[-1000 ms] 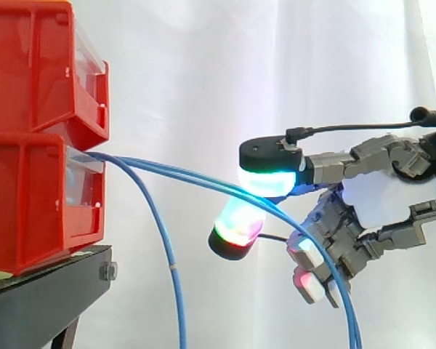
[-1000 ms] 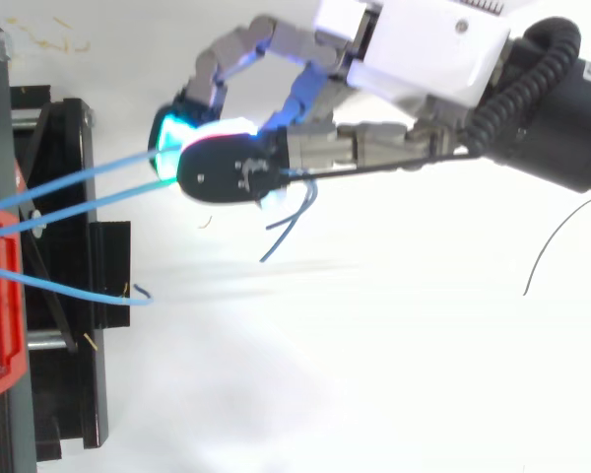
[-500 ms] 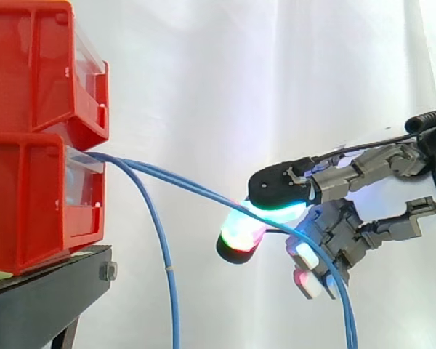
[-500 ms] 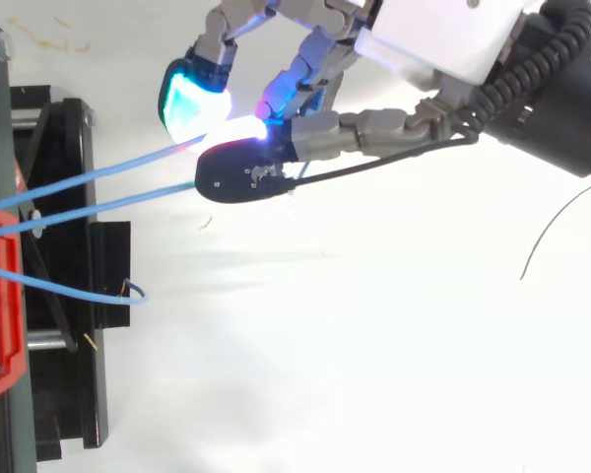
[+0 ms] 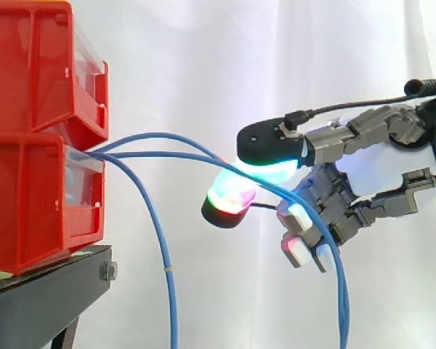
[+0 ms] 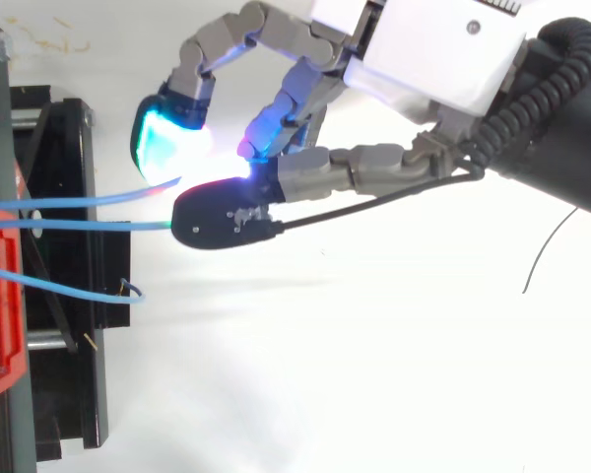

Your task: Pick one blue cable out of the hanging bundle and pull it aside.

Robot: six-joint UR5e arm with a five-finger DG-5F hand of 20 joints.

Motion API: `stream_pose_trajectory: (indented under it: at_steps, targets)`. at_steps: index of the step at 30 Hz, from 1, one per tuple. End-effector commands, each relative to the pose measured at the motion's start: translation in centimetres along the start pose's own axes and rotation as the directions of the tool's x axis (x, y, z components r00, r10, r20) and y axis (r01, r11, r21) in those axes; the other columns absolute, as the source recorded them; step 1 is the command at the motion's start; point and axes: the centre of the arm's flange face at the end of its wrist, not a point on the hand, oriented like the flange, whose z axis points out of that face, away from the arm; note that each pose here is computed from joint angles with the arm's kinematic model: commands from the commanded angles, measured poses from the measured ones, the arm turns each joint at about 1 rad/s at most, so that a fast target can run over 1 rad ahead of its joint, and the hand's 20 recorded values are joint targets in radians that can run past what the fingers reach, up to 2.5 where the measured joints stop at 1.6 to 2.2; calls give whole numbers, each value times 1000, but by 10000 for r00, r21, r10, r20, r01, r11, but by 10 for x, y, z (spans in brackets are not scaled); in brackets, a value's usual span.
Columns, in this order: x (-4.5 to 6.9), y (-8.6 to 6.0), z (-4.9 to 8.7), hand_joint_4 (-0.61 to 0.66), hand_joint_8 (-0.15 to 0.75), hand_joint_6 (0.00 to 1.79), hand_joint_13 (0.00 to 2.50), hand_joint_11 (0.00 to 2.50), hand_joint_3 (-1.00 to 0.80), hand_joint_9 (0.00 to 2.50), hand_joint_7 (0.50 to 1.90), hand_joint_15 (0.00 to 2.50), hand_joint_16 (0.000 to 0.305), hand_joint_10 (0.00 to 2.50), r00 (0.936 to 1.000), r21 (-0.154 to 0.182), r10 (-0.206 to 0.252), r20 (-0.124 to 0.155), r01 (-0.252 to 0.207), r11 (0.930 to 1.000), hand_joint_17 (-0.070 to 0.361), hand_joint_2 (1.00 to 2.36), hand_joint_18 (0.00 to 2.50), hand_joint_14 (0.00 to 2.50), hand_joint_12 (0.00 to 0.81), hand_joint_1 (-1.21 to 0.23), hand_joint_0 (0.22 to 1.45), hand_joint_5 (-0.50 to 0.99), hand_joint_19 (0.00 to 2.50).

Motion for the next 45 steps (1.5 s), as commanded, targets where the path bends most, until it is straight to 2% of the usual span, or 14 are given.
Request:
stream_pose_trajectory:
  at_steps: [1,7,8,11,14,17,22,29,45]
  targets:
    - [4,2,-3,-29,258,933,1069,918,-226,1296,847,853,46,17,9999,50,51,-103,-51,10000,104,1015,907,24,364,-690,567,-130,836]
    - [17,5,-9,-8,291,936,1076,902,-243,1305,829,842,51,17,9964,104,692,-492,-687,9976,114,1012,920,23,392,-663,560,-124,824]
    - [22,6,-12,-7,288,935,1071,900,-256,1298,828,844,50,18,9907,203,1141,-741,-1129,9934,113,1012,912,21,388,-659,560,-124,827]
    - [25,6,-13,-9,282,930,1063,907,-272,1295,838,846,49,18,9868,236,1341,-906,-1325,9909,111,1012,896,24,381,-643,555,-121,836]
    - [30,7,-15,-4,281,925,1055,915,-287,1291,863,856,48,18,9799,282,1654,-1111,-1633,9862,108,1012,883,25,379,-634,553,-117,847]
    - [32,8,-16,-5,273,922,1047,919,-295,1288,886,855,46,19,9786,284,1711,-1139,-1689,9852,104,1012,869,24,371,-629,554,-117,847]
    - [32,8,-16,23,266,920,1024,937,-293,1277,920,853,42,20,9771,286,1757,-1199,-1735,9844,95,1015,856,26,353,-698,580,-114,841]
    - [35,8,-16,4,259,915,1014,936,-380,1273,937,855,42,20,9713,285,1849,-1499,-1826,9828,94,1010,853,26,351,-740,581,-104,831]
    - [35,9,-16,-6,279,902,1031,911,-500,1300,948,857,47,19,9711,272,1856,-1499,-1835,9826,106,1000,852,25,374,-631,511,-91,850]
